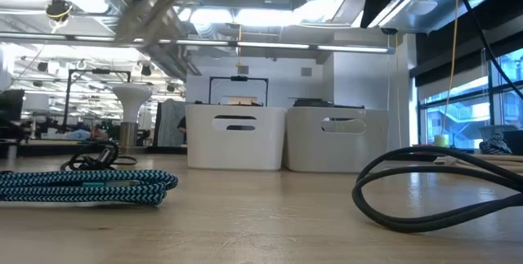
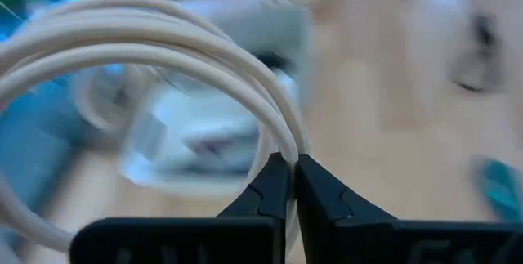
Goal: Pick & Place USB Port
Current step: Put the brown HDMI cable into the black bin
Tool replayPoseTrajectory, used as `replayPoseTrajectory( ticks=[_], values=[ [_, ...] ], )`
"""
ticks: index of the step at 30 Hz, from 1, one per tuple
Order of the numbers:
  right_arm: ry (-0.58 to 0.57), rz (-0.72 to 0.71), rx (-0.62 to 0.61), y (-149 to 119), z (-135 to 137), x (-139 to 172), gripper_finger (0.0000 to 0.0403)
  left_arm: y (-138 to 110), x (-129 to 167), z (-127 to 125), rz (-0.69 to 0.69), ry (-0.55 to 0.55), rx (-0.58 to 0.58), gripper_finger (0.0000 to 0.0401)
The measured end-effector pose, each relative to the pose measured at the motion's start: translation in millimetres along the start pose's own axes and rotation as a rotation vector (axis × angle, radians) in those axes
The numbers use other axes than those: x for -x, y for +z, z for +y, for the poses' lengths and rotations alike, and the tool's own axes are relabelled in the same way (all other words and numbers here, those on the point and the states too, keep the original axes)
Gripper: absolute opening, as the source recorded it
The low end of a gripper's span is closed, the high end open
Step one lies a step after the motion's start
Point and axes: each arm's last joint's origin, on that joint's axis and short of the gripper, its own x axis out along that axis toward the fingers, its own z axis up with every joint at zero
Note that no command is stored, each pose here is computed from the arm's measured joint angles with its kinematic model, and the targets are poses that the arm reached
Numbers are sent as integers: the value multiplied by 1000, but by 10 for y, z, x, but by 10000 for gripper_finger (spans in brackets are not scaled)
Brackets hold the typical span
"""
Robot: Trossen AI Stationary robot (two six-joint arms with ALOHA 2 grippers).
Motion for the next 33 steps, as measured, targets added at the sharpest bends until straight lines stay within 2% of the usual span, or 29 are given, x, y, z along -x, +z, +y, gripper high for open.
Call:
replayPoseTrajectory(
  ticks=[4, 9, 14, 18, 24, 33],
  values=[
    [5, -18, 11, 20, 6, 0, 255, 208, -171, 292, -70, 106, -109, 4],
    [12, -45, 24, 50, 14, 1, 255, 450, -434, 765, -201, 40, -167, 4],
    [13, -47, 33, 52, 15, 1, 255, 534, -649, 1301, -332, 8, -142, 4],
    [12, -46, 45, 52, 15, 1, 255, 483, -832, 1699, -371, -2, -89, 4],
    [12, -47, 64, 52, 15, 1, 255, 395, -1224, 2158, -324, -50, 24, 4],
    [12, -46, 67, 51, 15, 1, 255, 547, -1896, 2510, -151, -156, 89, 4]
  ],
)
